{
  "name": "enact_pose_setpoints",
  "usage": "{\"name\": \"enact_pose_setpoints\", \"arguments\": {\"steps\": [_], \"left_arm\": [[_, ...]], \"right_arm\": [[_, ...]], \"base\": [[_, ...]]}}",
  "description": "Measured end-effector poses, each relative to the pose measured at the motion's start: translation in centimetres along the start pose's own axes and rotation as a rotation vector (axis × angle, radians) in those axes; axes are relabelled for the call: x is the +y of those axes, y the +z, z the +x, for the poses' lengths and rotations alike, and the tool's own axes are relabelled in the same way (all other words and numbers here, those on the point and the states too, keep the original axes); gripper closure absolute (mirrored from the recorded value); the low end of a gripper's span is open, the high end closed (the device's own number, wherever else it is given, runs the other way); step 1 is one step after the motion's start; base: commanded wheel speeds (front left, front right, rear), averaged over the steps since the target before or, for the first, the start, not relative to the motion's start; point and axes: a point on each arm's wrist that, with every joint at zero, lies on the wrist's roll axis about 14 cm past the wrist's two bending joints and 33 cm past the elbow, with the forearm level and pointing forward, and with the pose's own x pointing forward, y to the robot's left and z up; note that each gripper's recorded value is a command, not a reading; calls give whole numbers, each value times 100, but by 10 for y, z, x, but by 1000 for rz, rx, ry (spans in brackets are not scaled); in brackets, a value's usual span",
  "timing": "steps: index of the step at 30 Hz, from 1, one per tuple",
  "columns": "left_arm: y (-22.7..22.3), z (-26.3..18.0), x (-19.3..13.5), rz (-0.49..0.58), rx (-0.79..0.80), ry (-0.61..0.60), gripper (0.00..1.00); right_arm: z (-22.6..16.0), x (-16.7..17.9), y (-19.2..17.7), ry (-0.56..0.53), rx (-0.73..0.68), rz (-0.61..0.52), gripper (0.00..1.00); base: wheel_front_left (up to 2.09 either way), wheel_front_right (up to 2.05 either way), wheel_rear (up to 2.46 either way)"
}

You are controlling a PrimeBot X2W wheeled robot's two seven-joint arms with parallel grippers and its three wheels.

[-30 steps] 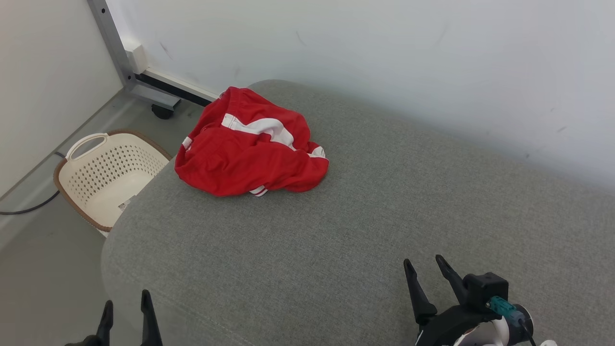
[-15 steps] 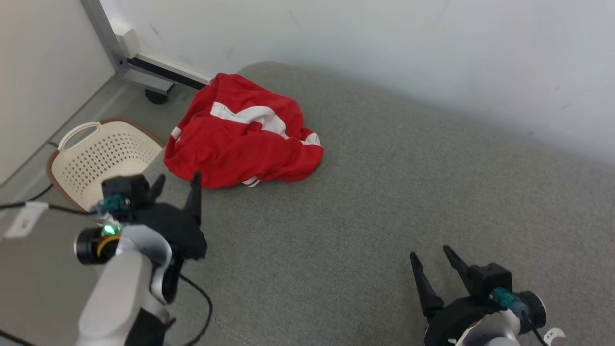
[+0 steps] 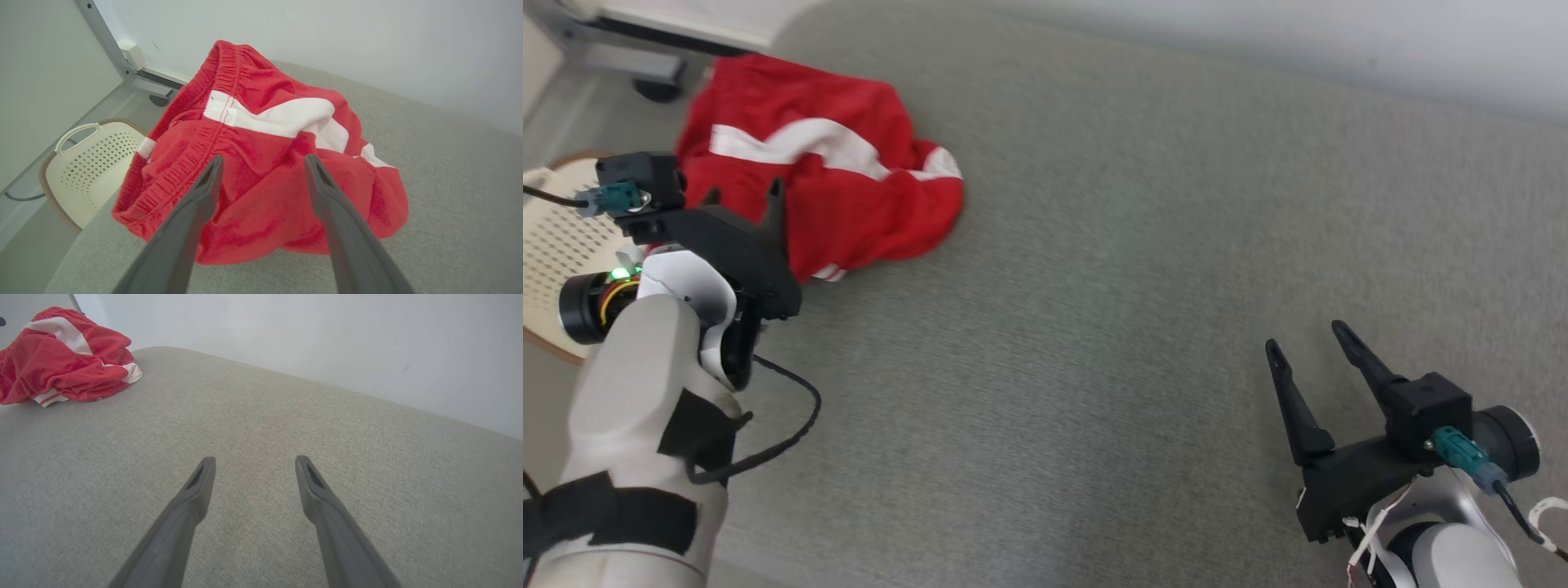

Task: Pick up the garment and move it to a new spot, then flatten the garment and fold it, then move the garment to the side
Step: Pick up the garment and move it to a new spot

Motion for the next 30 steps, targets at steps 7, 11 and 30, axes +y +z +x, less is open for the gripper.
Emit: {"name": "enact_pose_setpoints", "arguments": {"steps": [7,11,30], "left_arm": [[-27,39,14,49,90,117,0],[-48,58,3,74,142,119,0],[19,47,10,248,-28,132,100]], "right_arm": [[-7,-25,-35,-69,68,59,0],[-14,-37,-53,-109,103,89,0],[-34,-31,-42,-158,47,161,0]], "base": [[0,0,0],[0,0,0],[0,0,0]]}}
